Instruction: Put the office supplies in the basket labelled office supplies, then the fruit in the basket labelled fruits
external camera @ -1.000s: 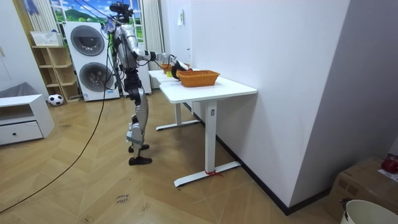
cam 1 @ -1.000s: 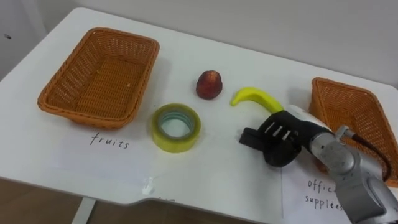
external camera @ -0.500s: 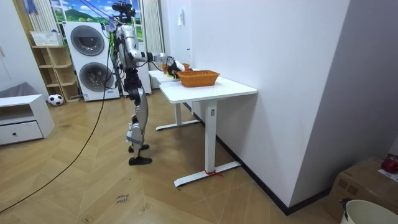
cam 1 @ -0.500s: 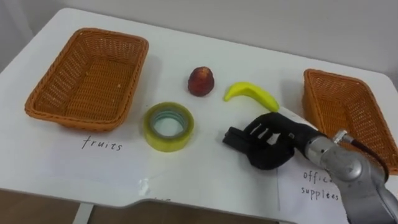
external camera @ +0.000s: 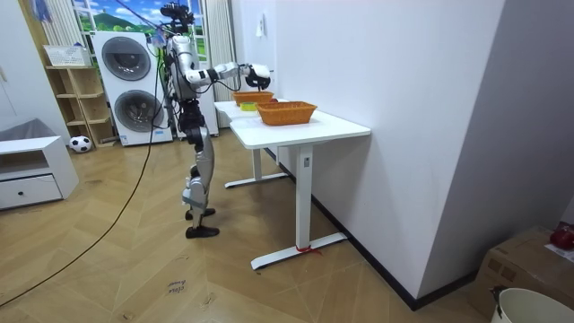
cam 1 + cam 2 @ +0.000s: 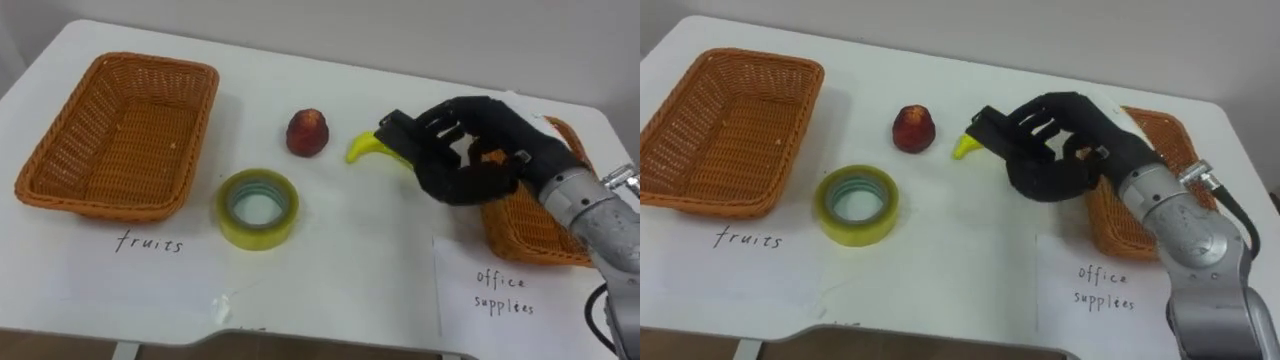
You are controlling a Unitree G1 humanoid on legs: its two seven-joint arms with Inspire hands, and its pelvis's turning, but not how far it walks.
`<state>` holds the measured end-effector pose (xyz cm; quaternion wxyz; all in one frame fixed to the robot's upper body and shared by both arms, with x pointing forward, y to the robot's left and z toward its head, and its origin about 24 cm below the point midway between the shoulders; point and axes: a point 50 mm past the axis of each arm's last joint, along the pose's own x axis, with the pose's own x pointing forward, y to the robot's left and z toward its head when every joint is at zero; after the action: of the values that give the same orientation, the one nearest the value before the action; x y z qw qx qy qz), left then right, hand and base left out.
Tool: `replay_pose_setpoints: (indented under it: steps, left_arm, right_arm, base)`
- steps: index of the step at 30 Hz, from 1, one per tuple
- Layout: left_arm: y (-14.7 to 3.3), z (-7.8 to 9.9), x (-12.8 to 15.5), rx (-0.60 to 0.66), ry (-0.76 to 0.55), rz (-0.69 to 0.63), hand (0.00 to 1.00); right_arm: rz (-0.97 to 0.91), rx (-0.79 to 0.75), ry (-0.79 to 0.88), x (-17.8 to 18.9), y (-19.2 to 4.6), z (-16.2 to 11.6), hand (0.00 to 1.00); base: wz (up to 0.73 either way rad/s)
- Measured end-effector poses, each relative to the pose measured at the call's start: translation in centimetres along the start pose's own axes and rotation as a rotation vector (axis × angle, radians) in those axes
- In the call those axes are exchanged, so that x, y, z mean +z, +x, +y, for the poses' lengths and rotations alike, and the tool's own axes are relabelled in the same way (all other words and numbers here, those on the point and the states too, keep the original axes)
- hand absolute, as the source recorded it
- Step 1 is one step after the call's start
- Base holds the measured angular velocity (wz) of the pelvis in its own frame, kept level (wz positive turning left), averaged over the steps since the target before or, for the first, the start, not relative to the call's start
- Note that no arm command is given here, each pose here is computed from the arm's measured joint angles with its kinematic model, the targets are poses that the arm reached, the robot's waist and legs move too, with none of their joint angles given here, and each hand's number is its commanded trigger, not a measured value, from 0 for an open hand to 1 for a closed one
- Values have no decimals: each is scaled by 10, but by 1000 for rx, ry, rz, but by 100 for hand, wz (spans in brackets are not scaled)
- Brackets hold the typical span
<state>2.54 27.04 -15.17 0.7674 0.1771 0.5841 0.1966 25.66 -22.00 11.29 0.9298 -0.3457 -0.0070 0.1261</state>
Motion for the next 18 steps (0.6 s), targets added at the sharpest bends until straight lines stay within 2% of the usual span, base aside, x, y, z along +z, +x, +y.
replay_pose_setpoints:
  steps: [10,18]
  left_arm:
    - [-2,3,-13,5,13,46,0]
    - [-2,3,-12,8,12,43,0]
  right_arm:
    - [-14,-122,18,1,-5,-18,100]
    - [-29,-214,83,0,-7,-24,100]
  base:
    - [-1]
    - [0]
